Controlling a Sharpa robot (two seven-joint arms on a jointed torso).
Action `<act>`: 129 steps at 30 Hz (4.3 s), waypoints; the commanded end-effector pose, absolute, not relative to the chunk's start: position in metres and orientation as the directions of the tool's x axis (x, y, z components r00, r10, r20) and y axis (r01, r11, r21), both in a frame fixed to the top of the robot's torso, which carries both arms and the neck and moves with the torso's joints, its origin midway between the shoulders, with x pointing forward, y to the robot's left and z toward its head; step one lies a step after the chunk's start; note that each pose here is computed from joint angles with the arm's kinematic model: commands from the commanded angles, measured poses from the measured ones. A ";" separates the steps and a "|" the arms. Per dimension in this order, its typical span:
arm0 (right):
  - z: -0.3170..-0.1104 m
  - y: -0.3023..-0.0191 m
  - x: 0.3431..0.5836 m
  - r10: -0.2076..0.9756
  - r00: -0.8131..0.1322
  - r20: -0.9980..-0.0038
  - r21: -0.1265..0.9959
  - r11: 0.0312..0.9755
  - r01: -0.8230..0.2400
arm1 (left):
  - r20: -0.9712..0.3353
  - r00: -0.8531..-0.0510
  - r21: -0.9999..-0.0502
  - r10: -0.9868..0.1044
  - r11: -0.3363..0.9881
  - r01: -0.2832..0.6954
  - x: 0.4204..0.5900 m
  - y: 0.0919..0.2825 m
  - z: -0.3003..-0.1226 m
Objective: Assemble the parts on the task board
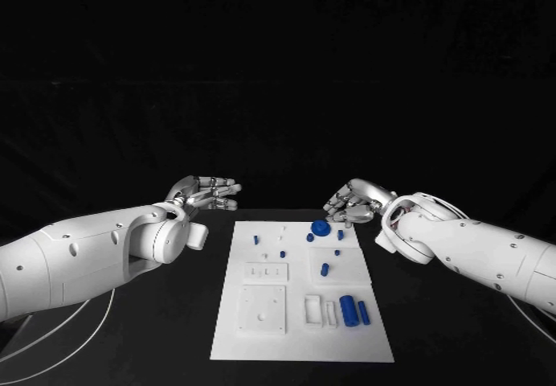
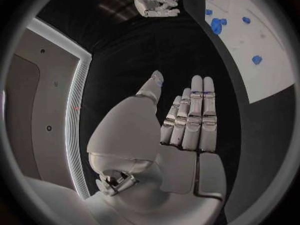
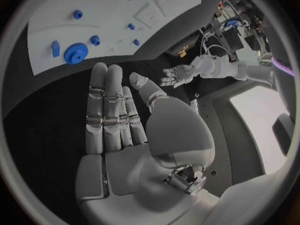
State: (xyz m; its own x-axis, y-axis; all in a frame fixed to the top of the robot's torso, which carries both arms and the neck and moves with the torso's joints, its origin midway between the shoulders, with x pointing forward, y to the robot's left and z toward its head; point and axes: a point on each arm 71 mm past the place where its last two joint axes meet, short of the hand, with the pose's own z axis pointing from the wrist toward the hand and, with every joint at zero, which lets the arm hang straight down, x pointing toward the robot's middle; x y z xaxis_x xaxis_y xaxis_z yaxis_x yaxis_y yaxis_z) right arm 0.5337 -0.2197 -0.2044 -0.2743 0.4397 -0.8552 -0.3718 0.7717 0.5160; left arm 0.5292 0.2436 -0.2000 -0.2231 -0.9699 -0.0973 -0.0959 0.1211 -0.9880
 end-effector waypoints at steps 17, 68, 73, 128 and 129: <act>-0.200 -0.191 0.530 0.029 -0.046 -0.999 0.046 0.896 -0.441 | -0.084 -0.346 -0.992 -0.935 0.110 -0.058 0.510 0.223 -0.184; -0.216 -0.170 0.530 -0.066 -0.048 -0.997 -0.038 0.896 -0.443 | -0.078 -0.369 -0.994 -0.926 0.101 -0.044 0.505 0.218 -0.171; -0.216 -0.169 0.530 -0.065 -0.047 -0.997 -0.037 0.893 -0.449 | -0.078 -0.369 -0.994 -0.926 0.102 -0.045 0.505 0.219 -0.171; -0.221 -0.165 0.530 -0.060 -0.049 -0.997 -0.033 0.900 -0.434 | -0.082 -0.363 -0.993 -0.928 0.108 -0.052 0.511 0.222 -0.173; -0.222 -0.166 0.530 -0.062 -0.051 -0.997 -0.034 0.901 -0.432 | -0.082 -0.363 -0.993 -0.928 0.108 -0.052 0.511 0.222 -0.173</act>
State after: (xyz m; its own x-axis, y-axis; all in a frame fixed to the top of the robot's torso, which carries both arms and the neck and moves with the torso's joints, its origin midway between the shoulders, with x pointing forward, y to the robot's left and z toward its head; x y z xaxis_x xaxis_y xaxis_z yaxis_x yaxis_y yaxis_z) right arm 0.5299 -0.1658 -0.2190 -0.0271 -0.0346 -0.9990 -0.4295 0.9029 -0.0196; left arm 0.5114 0.2253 -0.1749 -0.3443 -0.9349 -0.0865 -0.0595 0.1136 -0.9917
